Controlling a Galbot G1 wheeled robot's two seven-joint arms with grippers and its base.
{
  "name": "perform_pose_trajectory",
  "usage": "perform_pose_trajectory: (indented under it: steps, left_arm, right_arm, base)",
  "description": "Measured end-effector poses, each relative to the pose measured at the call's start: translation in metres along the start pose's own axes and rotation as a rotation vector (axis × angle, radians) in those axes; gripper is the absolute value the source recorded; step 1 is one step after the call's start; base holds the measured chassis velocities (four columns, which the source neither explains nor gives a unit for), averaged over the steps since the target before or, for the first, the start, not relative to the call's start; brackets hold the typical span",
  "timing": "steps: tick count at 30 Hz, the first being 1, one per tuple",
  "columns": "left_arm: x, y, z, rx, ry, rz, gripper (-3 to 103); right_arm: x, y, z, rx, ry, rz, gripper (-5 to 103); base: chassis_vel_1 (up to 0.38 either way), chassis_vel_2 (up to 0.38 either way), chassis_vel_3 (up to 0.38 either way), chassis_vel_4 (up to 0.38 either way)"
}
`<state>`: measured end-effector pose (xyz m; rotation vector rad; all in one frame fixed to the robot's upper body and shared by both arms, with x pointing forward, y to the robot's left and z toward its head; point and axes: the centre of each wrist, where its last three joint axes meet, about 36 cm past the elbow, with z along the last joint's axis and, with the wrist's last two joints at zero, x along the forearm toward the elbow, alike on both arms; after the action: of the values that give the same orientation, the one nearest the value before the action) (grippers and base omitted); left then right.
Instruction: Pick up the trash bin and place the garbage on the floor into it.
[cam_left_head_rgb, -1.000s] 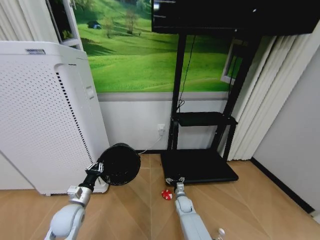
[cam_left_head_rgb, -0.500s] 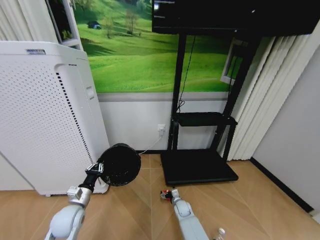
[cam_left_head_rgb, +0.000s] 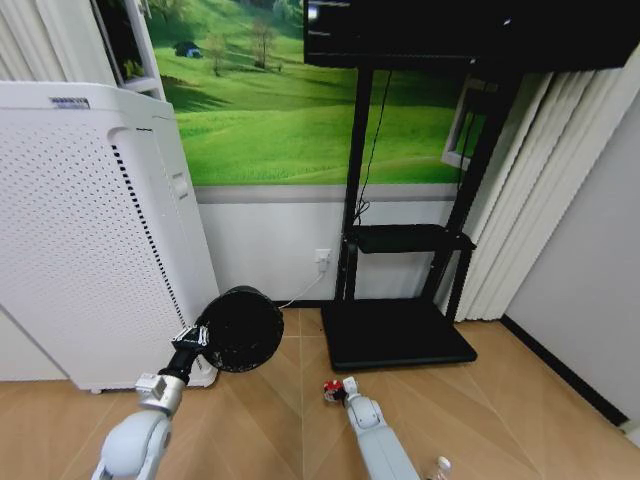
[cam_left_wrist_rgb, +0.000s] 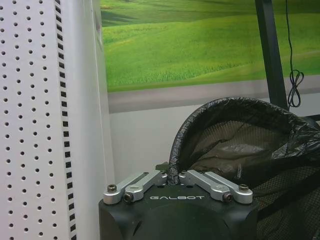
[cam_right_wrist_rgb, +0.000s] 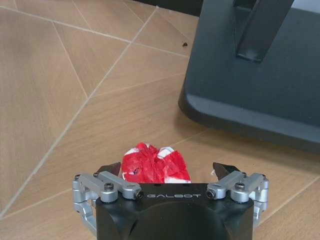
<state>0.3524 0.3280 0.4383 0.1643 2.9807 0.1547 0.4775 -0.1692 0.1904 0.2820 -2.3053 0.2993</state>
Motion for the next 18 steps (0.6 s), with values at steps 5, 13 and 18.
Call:
perform_pose_trajectory:
  steps: [5,13,18]
  left_arm:
    - [0.001,0.002,-0.002,-0.001,-0.004,-0.002,3]
    - [0.001,0.003,-0.003,0.001,-0.008,0.001,3]
    - [0.001,0.005,-0.005,0.001,-0.013,-0.002,3]
  right_arm:
    - [-0.005,0.001,0.006,-0.003,0.02,0.005,100]
    - [-0.012,0.006,0.018,0.004,0.027,0.021,100]
    - [-0.015,0.006,0.02,0.005,0.017,0.033,100]
  base:
    - [0.0,0.0,0.0,0.0]
    - [0.0,0.0,0.0,0.0]
    - [0.0,0.0,0.0,0.0]
